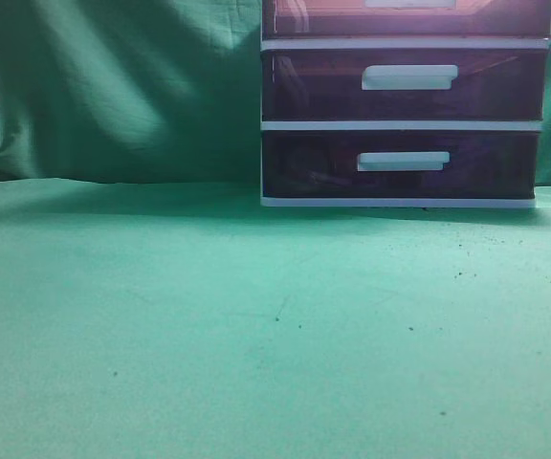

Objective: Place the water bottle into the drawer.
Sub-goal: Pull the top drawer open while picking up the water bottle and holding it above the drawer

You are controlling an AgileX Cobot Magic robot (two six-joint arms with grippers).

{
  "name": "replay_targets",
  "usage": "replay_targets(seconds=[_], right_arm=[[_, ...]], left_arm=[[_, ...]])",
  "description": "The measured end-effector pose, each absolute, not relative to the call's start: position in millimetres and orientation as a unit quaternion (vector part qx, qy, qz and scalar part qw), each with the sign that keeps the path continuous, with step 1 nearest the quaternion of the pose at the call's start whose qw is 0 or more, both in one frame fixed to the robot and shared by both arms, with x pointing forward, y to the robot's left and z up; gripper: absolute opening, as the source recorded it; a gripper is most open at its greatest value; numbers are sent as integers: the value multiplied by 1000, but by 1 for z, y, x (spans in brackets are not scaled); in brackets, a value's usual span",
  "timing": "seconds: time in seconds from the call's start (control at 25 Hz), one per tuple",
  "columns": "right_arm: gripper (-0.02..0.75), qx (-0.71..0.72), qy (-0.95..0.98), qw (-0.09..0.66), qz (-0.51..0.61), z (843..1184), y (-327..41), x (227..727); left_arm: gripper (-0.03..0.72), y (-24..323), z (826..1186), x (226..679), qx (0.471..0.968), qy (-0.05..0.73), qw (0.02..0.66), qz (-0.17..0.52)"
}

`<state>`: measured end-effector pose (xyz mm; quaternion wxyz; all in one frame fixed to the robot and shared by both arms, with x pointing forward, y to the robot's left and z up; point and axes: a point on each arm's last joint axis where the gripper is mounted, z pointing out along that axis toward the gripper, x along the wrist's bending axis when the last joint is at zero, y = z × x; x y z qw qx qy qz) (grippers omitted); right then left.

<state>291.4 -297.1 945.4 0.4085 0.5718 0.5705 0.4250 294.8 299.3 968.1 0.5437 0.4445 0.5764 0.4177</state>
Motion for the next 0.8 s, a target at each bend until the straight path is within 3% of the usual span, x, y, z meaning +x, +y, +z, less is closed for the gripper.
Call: replay_targets(seconds=[0.24,0.44,0.8], right_arm=[[0,572,571,409,425,945,-297,291],[0,572,571,409,425,945,-297,291],[0,572,571,409,425,945,-297,291]], left_arm=[[0,306,985,294,381,540,581,475],[0,310,995,292,298,548,637,452],[0,296,1044,303,432,591,566,378]])
